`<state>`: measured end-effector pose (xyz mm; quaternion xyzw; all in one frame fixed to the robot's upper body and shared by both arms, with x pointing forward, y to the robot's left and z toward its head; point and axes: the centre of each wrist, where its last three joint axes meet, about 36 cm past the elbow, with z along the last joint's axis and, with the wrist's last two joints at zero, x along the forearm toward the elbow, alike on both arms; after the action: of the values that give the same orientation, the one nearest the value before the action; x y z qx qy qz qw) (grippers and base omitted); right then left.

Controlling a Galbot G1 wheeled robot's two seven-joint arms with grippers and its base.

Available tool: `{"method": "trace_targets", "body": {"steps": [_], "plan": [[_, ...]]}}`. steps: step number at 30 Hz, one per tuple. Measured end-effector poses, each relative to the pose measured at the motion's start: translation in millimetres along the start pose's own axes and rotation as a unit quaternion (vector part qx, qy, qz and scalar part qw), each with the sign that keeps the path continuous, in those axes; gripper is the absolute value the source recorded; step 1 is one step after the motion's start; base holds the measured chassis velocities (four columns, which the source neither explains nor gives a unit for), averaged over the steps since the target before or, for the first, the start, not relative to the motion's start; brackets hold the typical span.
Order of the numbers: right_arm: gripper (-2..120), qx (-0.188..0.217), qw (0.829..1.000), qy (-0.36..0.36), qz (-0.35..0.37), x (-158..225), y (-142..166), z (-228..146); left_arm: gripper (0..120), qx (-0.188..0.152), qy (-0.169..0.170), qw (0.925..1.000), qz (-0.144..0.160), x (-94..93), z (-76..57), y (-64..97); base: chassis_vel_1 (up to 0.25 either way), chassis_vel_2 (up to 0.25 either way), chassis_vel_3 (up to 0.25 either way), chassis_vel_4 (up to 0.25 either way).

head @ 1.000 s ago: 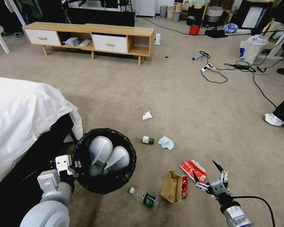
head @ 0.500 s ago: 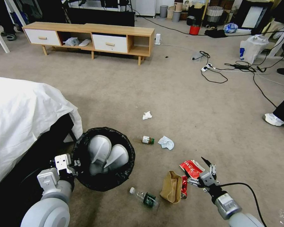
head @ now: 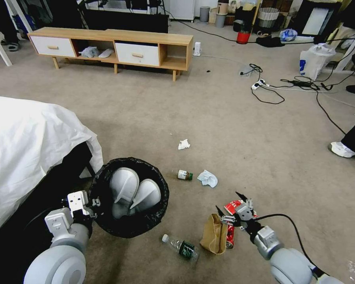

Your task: Pick up the trash bin, then pick up the garbage from the floor and place it into the trash bin.

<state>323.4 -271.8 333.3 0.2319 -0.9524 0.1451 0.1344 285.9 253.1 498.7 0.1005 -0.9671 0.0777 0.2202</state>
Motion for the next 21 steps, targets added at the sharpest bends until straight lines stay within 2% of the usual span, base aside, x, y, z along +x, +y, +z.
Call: {"method": "trace_targets", "body": {"steps": [16, 21], "plan": [[100, -0.032, 0.996, 0.065, -0.057, -3.3, 7.9, -17.6, 2, 0.004, -0.006, 1.0, -0.005, -9.1, -3.5, 3.5, 0.0, 0.0, 0.0, 0.0], [100, -0.026, 0.994, 0.081, -0.072, -1.0, 9.1, -15.9, 2, 0.006, -0.008, 0.9999, -0.002, -10.4, -4.2, 3.2, 0.0, 0.0, 0.0, 0.0]]}}
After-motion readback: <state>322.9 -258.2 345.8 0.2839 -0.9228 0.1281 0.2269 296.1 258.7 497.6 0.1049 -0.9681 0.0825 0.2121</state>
